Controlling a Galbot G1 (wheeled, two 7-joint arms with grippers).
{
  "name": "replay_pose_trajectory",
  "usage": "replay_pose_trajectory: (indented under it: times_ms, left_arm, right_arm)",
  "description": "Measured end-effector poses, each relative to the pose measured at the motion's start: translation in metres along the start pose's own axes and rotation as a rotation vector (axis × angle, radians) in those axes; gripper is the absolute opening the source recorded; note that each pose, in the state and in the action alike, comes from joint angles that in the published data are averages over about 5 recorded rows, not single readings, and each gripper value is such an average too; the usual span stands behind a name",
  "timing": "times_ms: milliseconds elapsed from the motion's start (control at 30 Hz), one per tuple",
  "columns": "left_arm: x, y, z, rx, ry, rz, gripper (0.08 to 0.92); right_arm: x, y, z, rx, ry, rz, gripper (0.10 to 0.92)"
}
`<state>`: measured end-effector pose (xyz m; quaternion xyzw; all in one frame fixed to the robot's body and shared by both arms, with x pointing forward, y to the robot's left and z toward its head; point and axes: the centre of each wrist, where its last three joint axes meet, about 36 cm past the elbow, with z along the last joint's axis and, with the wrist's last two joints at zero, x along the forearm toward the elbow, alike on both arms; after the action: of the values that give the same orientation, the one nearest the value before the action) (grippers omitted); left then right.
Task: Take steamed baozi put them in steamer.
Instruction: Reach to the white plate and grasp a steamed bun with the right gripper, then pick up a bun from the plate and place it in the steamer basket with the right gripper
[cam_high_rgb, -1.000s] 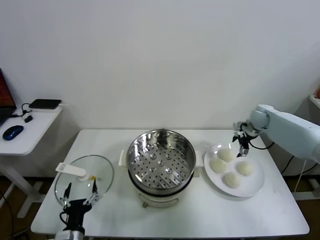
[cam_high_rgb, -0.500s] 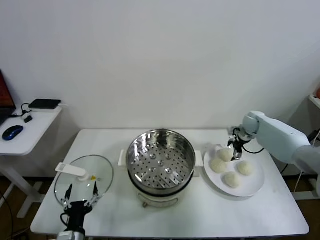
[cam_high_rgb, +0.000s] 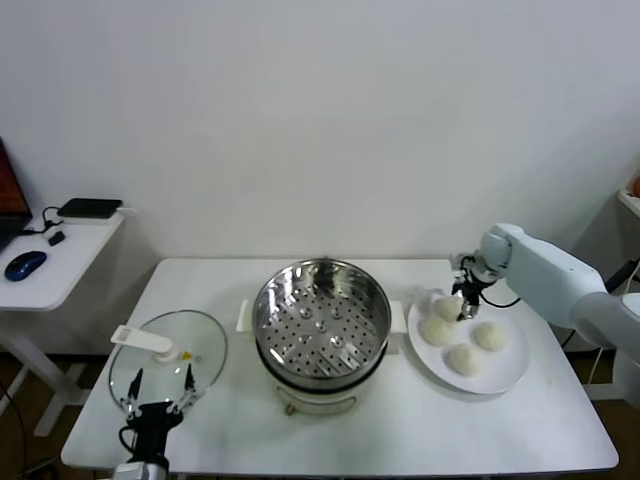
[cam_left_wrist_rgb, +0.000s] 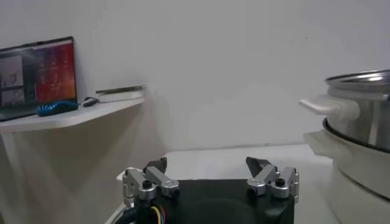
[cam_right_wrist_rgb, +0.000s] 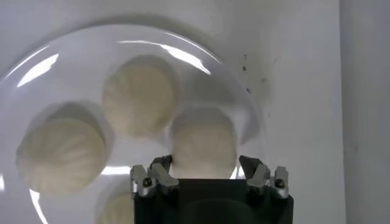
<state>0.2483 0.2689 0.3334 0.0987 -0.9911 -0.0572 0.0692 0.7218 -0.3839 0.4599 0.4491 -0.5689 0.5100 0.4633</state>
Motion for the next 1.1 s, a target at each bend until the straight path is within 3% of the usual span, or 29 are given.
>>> replay_pose_trajectory:
  times_ms: [300, 667, 833, 1100]
  left_arm:
    - [0.000, 0.000, 0.001, -0.002, 0.003, -0.001, 0.823]
    - [0.000, 0.003, 0.001, -0.006, 0.003, -0.016, 0.823]
    - [0.001, 0.004, -0.001, -0.008, -0.001, -0.018, 0.823]
    - [0.001, 0.002, -0.001, -0.011, -0.007, -0.019, 0.823]
  right_arm:
    - [-0.003, 0.000, -0.005, 0.007, 0.002, -0.011, 0.605]
    - [0.018, -0.003, -0.006, 0.022, 0.006, -0.011, 0.585]
    - [0.051, -0.006, -0.014, 0.062, -0.013, -0.002, 0.583]
    - [0.144, -0.012, -0.061, 0.229, -0.097, 0.045, 0.586]
